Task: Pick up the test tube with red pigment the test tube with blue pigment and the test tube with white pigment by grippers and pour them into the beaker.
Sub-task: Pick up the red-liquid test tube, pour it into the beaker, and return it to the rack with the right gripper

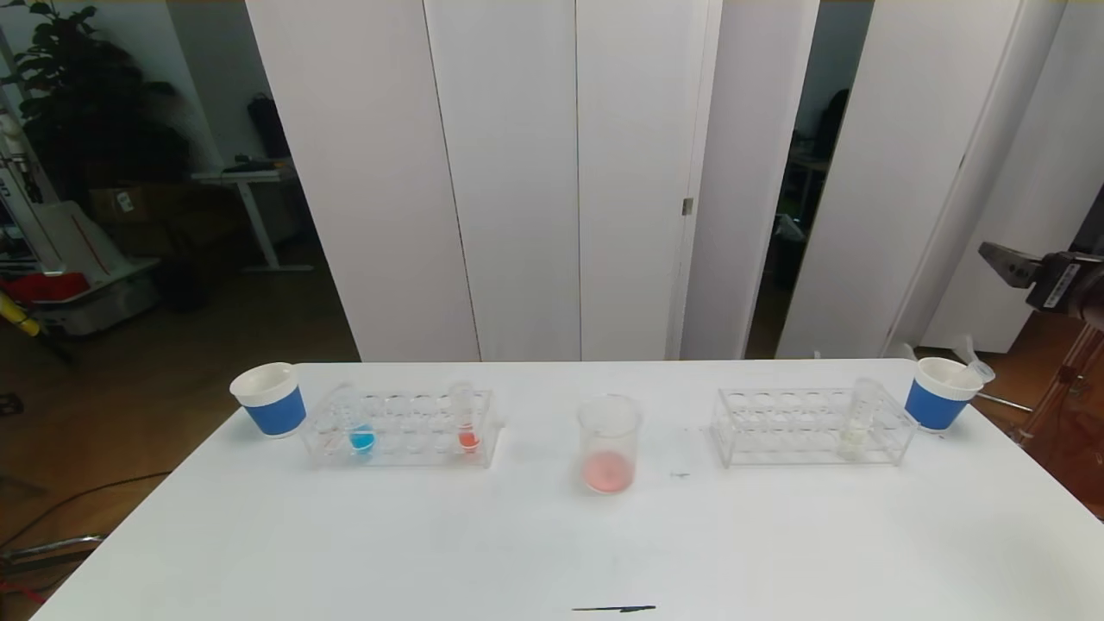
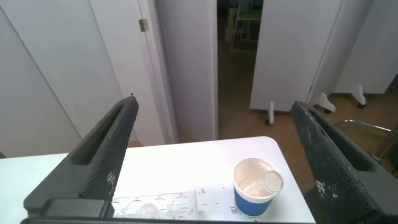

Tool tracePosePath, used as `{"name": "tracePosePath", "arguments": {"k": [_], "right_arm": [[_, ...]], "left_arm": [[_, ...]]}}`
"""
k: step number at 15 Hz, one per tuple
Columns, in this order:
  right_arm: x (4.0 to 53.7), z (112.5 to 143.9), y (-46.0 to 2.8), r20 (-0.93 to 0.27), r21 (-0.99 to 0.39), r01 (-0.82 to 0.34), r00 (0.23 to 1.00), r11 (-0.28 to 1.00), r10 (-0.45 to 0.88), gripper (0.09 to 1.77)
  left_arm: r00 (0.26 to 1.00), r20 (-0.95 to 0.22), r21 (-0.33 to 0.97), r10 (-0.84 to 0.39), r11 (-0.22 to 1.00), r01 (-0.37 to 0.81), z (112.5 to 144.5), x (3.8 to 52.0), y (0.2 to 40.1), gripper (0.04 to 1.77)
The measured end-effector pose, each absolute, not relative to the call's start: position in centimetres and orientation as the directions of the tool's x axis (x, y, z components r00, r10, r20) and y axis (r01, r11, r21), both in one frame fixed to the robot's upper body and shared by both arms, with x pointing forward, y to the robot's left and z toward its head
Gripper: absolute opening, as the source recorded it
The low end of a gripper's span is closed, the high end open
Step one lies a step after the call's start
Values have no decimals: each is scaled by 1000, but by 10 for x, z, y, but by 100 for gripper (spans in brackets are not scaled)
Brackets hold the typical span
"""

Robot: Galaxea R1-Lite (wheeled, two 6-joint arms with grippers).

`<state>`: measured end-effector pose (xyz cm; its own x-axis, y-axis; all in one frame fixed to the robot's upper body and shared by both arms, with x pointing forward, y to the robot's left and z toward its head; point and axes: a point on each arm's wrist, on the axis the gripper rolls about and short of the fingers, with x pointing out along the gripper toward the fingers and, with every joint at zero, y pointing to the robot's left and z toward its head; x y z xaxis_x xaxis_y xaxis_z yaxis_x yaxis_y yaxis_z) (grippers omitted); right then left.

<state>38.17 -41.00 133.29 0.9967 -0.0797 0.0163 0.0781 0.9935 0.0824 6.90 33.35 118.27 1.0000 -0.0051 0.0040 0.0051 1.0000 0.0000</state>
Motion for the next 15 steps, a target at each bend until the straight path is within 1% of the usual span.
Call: {"name": "tracePosePath", "arguments": {"k": [3,5,8,10,12,15], "right_arm": [[318,1355,-377,49,67,-41,998,997,38,175],[272,1361,-359,74,49,-104,992,993,100,175],[205,1361,-344,133,17,-155,979,988,152,175],[164,1353,-339,168,3,-166,972,986,163,175],[128,1336,-334,179,-2,-166,970,986,163,175],[88,1300,-331,163,6,-174,972,985,171,175]], "left_arm": [[1000,4,0,-6,1000,6,1183,69,334,175],[1000,4,0,-6,1000,6,1183,69,334,175],[1000,4,0,-5,1000,5,1183,69,334,175],[1000,4,0,-5,1000,5,1183,69,334,175],[1000,4,0,-6,1000,6,1183,69,334,175],[1000,4,0,-5,1000,5,1183,69,334,175]]}}
